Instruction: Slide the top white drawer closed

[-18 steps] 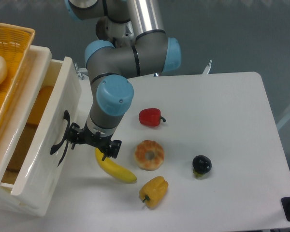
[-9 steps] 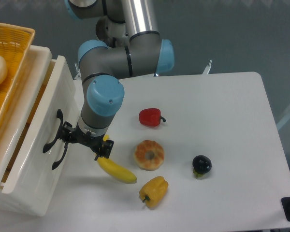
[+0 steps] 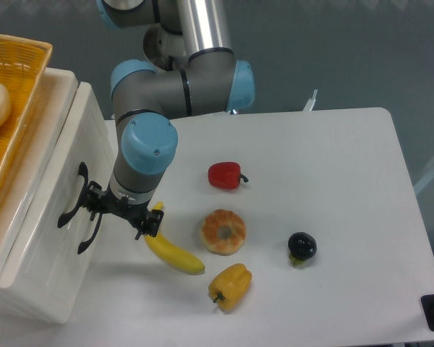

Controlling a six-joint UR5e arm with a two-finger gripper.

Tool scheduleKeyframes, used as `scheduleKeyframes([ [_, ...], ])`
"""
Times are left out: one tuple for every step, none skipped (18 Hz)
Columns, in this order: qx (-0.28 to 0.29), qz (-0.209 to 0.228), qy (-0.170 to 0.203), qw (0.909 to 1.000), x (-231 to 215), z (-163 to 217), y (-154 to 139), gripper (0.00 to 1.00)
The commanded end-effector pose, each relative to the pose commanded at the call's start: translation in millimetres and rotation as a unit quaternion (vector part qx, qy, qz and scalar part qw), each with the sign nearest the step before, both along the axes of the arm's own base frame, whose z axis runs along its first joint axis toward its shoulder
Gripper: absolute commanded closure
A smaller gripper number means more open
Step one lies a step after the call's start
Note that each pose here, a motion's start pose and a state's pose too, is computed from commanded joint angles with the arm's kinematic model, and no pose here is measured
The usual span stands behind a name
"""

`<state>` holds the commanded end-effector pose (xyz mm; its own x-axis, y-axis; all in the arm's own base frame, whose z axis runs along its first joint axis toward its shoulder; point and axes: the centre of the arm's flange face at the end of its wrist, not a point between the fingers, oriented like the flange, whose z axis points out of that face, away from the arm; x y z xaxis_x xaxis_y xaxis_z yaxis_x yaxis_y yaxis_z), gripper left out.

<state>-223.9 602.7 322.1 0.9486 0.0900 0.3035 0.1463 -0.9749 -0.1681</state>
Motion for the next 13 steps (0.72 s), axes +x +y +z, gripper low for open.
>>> scheduleKeyframes([
  [0.000, 0.000, 0.000, 1.0000, 0, 0, 0, 0.00],
  [0.000, 0.000, 0.000, 1.0000, 0, 0, 0, 0.00],
  [-0.001, -0.002, 0.000, 1.0000, 2, 0, 1, 0.00],
  [-0.001, -0.002, 0.000, 1.0000, 2, -1, 1, 0.00],
  [-0.001, -0.002, 0.000, 1.0000, 2, -1, 1, 0.00],
  [-0.001, -0.002, 0.000, 1.0000, 2, -1, 1, 0.00],
  [-0.001, -0.002, 0.000, 1.0000, 2, -1, 1, 0.00],
  [-0.001, -0.002, 0.000, 1.0000, 2, -1, 1, 0.00],
  [-0.001, -0.004, 0.000, 1.0000, 1, -2, 2, 0.00],
  [0.004, -0.010, 0.003, 0.9999, -3, 0, 2, 0.00],
  [0.008, -0.014, 0.006, 0.9998, -6, 3, 1, 0.00],
  [0.010, -0.015, 0.008, 0.9998, -12, 4, -2, 0.00],
  [0.014, -0.016, 0.010, 0.9997, -16, 6, -3, 0.00],
])
